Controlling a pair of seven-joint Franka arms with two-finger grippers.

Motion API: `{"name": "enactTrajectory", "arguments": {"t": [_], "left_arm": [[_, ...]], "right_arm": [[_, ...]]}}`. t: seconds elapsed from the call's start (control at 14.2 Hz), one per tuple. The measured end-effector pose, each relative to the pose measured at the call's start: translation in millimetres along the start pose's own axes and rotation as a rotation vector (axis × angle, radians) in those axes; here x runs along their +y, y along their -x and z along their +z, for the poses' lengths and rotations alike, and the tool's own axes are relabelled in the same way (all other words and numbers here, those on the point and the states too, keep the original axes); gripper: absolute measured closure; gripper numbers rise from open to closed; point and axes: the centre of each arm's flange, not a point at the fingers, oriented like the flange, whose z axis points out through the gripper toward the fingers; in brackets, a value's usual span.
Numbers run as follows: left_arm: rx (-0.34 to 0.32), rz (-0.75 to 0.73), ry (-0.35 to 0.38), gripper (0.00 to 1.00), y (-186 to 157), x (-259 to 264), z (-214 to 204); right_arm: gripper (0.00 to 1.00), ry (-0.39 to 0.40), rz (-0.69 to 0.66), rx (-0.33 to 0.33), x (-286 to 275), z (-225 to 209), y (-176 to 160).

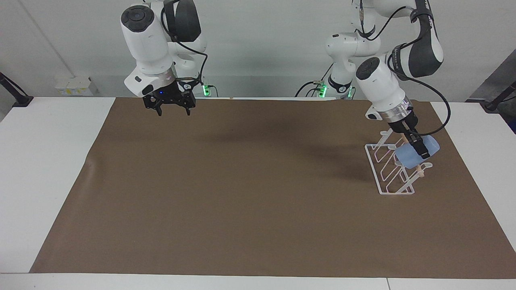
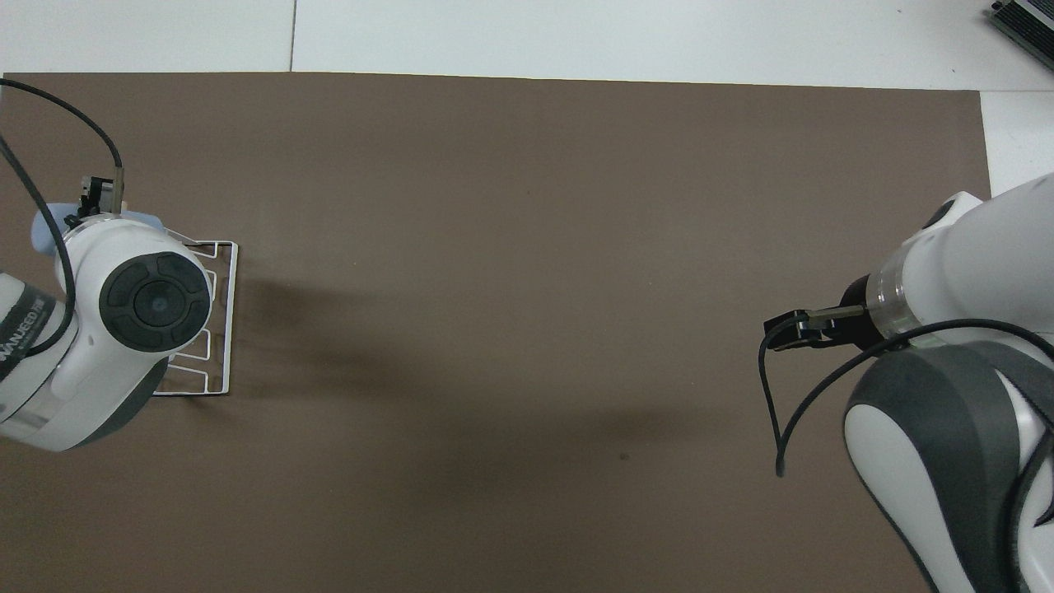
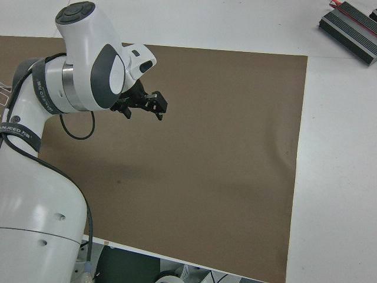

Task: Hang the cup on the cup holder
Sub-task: 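Carry the cup onto the rack with the left gripper while the right withdraws, then release the cup on the rack and draw back the left gripper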

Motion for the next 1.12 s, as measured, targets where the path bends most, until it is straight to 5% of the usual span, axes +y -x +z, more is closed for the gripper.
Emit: {"name": "enactTrajectory", "arguments": {"t": [0.14, 0.56, 1.12], "left_arm": [[0.0, -0.029, -0.001, 0.0, -0.2, 0.0, -0.2], [0.034, -0.104, 0.026, 0.0, 8.6, -0.6, -4.4], [0.246, -0.432, 0.296, 0.0, 67.9, 1.9, -59.9]], "right_arm": [[0.0, 0.0, 0.0, 0.0, 0.0, 0.0, 0.0], [0.0, 0.0, 0.001, 0.0, 0.5, -0.2, 0.1], [0.0, -0.004, 0.043, 0.003, 22.1, -1.2, -2.1]]}}
